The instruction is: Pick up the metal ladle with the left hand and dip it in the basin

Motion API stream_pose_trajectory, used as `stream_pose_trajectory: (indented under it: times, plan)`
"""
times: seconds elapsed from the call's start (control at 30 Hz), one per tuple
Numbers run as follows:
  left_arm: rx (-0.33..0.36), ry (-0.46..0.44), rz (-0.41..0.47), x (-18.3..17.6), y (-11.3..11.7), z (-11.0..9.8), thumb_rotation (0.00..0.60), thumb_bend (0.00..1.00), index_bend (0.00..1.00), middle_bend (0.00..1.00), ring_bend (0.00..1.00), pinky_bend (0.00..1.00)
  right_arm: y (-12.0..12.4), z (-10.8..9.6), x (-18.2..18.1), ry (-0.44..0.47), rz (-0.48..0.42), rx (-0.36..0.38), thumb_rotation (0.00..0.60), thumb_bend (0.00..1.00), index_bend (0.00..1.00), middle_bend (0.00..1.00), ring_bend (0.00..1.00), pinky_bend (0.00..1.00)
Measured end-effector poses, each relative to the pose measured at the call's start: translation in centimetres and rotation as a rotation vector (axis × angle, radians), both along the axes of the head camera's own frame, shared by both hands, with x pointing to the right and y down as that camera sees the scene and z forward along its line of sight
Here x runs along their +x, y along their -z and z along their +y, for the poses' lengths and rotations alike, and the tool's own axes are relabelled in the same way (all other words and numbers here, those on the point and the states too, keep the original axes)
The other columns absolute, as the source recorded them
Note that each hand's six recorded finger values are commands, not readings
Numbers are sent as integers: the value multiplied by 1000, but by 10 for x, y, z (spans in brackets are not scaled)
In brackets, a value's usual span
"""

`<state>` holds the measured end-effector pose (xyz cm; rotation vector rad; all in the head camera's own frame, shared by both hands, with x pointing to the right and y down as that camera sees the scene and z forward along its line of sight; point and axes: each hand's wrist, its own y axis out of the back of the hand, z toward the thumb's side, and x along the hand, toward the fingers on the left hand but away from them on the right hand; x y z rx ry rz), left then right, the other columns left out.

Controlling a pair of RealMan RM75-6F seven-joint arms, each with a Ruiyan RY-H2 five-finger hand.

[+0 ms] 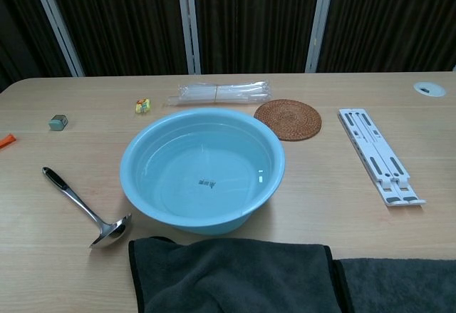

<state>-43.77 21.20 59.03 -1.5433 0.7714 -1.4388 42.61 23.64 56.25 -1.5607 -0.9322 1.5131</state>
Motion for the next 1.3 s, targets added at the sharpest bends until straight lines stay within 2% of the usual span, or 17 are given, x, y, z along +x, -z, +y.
stream_pose_trajectory:
  times: [0.17, 0.4, 0.5, 0.63, 0.83, 1.3]
  plan:
    - [-26, -62, -25, 8, -9, -13, 600, 319, 346, 0, 0, 0, 0, -1, 0, -1, 1, 1, 600, 4, 0, 0, 0, 0]
    - [-136, -150, -46, 25, -42, -47, 600, 319, 374, 0, 0, 0, -11, -5, 6, -24, 16, -29, 600, 4, 0, 0, 0, 0]
    - [-153, -159, -50, 29, -56, -62, 600, 319, 389, 0, 0, 0, -14, -7, 9, -31, 23, -39, 600, 4, 0, 0, 0, 0]
    - [-174, -152, -45, 31, -72, -70, 600, 320, 428, 0, 0, 0, -14, -9, 11, -40, 26, -36, 600, 4, 0, 0, 0, 0]
    - [-221, -157, 1, 43, -96, -70, 600, 319, 454, 0, 0, 0, -18, -11, 15, -54, 35, -46, 600, 5, 0, 0, 0, 0]
    - [-277, -263, 61, 79, -147, -52, 600, 321, 438, 0, 0, 0, -9, -10, 19, -61, 18, -28, 600, 4, 0, 0, 0, 0]
